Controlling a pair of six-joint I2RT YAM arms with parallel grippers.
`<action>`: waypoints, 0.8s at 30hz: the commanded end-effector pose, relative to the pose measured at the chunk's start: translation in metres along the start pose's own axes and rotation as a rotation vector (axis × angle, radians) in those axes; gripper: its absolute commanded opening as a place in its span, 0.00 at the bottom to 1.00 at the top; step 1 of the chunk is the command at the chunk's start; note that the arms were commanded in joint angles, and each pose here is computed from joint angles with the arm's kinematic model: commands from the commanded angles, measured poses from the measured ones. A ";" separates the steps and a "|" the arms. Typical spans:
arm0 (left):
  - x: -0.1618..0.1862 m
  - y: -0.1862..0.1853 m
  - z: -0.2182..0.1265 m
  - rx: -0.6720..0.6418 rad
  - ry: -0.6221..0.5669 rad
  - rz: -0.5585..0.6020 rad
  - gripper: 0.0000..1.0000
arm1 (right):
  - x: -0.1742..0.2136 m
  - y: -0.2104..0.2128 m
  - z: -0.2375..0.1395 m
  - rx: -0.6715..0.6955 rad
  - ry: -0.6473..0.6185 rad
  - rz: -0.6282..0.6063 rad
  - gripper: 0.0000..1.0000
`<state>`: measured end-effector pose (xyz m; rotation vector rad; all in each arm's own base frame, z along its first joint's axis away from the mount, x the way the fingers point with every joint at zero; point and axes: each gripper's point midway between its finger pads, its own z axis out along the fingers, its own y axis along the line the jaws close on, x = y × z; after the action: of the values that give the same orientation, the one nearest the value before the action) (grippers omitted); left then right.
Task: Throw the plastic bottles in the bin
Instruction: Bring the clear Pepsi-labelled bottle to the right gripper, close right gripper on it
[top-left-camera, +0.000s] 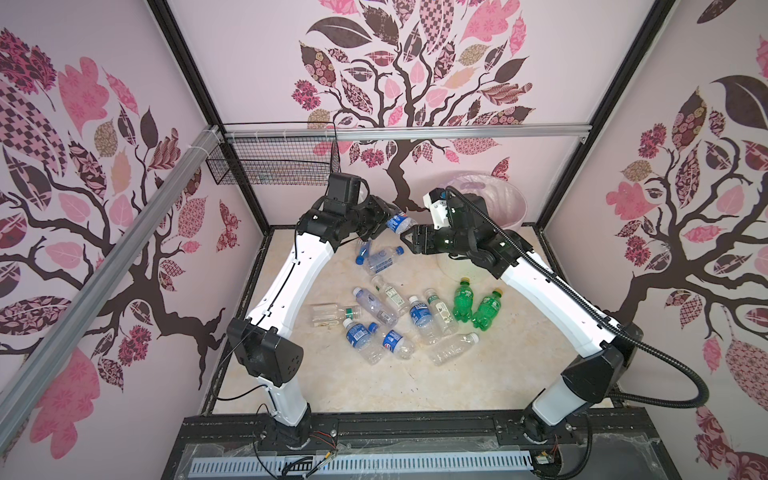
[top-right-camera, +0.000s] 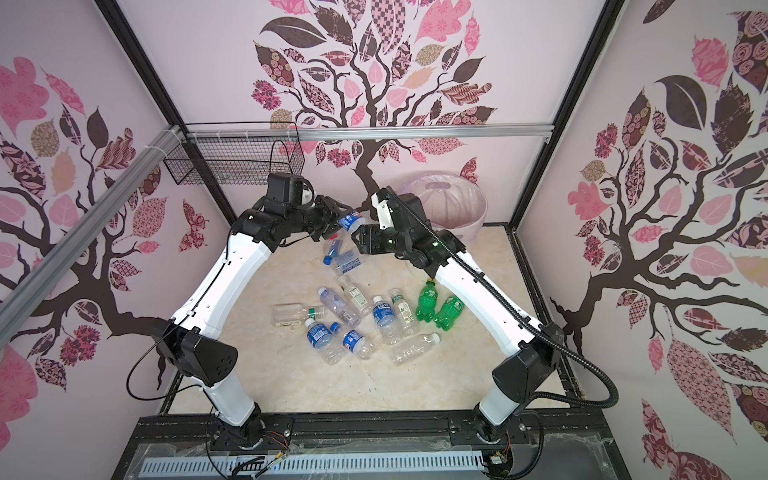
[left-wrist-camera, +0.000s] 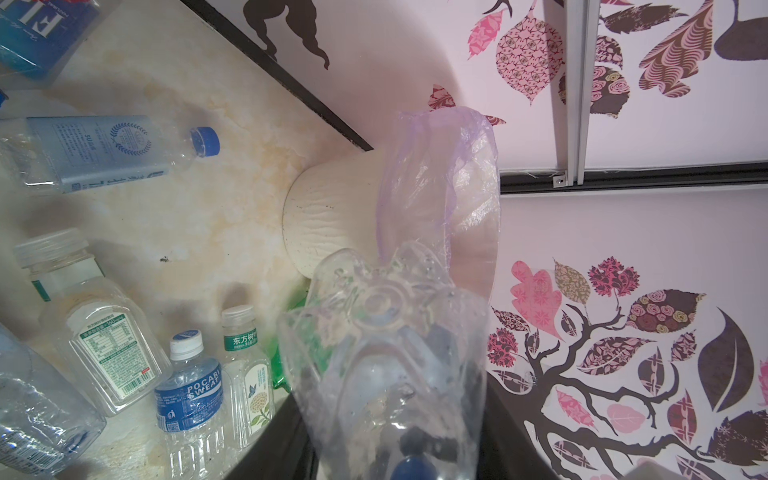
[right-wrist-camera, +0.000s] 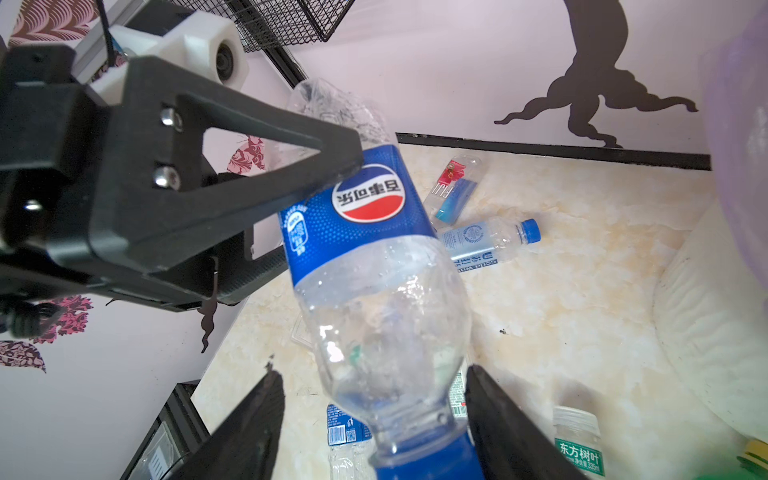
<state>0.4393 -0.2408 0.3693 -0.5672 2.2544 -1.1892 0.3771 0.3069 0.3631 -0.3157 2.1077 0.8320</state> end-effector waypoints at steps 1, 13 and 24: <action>0.004 -0.014 0.002 0.044 0.020 0.014 0.48 | -0.011 0.004 0.007 -0.023 -0.021 -0.014 0.66; 0.015 -0.019 0.001 0.063 0.062 0.008 0.51 | -0.009 -0.008 0.020 -0.054 -0.024 0.045 0.52; 0.016 -0.018 0.002 0.071 0.060 -0.006 0.60 | 0.002 -0.008 0.019 -0.073 -0.003 0.061 0.32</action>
<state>0.4381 -0.2483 0.3723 -0.5652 2.2509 -1.2358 0.3903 0.3110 0.3539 -0.2940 2.0963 0.9284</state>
